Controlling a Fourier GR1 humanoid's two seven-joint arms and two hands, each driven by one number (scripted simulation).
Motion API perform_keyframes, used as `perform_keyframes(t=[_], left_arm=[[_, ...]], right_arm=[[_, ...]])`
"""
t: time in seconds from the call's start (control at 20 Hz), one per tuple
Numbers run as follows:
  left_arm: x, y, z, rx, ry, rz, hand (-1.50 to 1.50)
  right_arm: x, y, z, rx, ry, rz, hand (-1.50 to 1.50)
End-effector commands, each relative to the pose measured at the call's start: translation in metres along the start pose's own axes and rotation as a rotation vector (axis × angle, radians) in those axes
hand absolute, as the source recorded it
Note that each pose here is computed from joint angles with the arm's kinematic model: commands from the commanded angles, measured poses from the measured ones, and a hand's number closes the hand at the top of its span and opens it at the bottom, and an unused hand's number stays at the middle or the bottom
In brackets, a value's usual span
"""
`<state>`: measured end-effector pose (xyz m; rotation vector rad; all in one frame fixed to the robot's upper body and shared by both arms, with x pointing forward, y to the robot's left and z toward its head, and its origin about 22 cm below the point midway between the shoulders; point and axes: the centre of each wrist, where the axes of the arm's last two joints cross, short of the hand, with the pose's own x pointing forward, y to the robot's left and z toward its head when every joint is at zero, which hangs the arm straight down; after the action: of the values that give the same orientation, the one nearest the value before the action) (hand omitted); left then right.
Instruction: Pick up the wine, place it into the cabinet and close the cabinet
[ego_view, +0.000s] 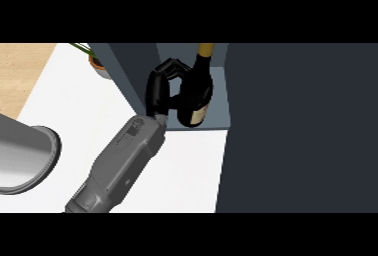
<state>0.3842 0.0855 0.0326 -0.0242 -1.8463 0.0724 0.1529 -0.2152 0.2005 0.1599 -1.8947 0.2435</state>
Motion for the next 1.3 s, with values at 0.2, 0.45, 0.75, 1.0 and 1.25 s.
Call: perform_keyframes(t=[0.2,0.45,0.75,1.0,1.25], left_arm=[[-0.01,-0.001,-0.016,0.037,0.015,-0.031,1.5],[0.0,-0.004,-0.036,0.078,-0.09,-0.122,1.5],[0.0,0.001,-0.044,0.093,-0.101,-0.135,1.5],[0.004,-0.001,-0.051,0.114,-0.086,-0.101,1.5],[-0.004,0.008,-0.047,0.17,-0.013,0.003,1.5]], right_arm=[[0.015,0.004,0.01,0.032,-0.05,-0.03,-1.5],[0.02,0.001,0.012,0.039,-0.053,-0.02,-1.5],[0.01,-0.002,0.014,0.056,-0.03,-0.025,-1.5],[0.019,0.012,0.02,0.076,-0.045,-0.055,-1.5],[0.012,0.002,0.015,0.06,-0.048,-0.037,-1.5]])
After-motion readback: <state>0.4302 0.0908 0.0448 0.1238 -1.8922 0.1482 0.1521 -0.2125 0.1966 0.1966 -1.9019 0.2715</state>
